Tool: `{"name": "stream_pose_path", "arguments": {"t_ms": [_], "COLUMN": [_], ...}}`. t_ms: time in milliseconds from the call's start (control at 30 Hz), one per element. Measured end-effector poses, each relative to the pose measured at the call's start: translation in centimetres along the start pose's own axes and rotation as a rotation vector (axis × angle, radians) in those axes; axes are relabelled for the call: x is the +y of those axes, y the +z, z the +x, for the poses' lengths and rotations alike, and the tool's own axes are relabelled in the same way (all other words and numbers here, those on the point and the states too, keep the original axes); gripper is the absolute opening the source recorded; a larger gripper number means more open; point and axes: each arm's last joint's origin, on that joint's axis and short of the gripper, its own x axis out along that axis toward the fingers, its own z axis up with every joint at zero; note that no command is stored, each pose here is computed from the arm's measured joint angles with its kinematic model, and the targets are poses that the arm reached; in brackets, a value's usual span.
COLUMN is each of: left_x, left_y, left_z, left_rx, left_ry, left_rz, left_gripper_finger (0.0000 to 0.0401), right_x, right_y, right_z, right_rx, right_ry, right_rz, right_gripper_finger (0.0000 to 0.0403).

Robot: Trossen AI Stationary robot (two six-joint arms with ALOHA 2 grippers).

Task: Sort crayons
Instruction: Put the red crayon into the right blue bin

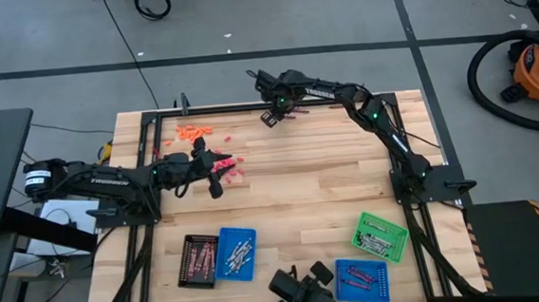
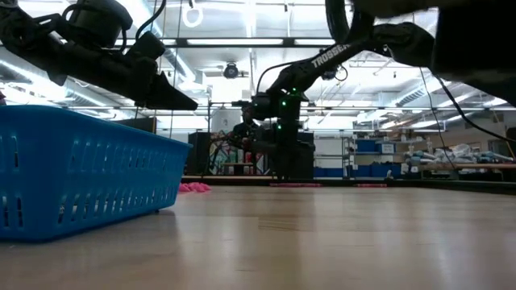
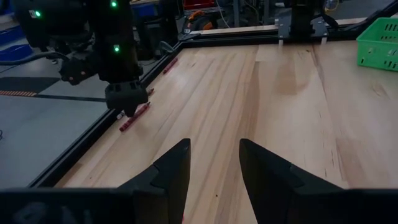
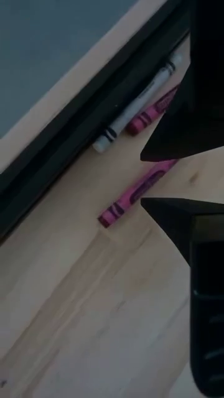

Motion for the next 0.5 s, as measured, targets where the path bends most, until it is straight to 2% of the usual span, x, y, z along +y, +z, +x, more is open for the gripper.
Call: {"name": "stream_pose_path", "arguments": {"t_ms": [267,500], "left_x": [0.0,-0.2], "left_y": [0.1,0.2], "left_z": [0.0,0.0], "left_rx": [-0.005,-0.017], "left_ry": [0.000,-0.008], "left_rz": [-0.001,-0.001], "left_gripper_finger": [0.0149,0.0149], "right_x": [-0.1,1.2], "right_y": [-1.0,-1.7], "right_z": [1.4,1.2], "right_rx": [0.074,0.121], "right_ry": [0.053,0.114], "right_rz": [-0.004,-0.073], "right_gripper_finger": [0.0107,0.0097]}}
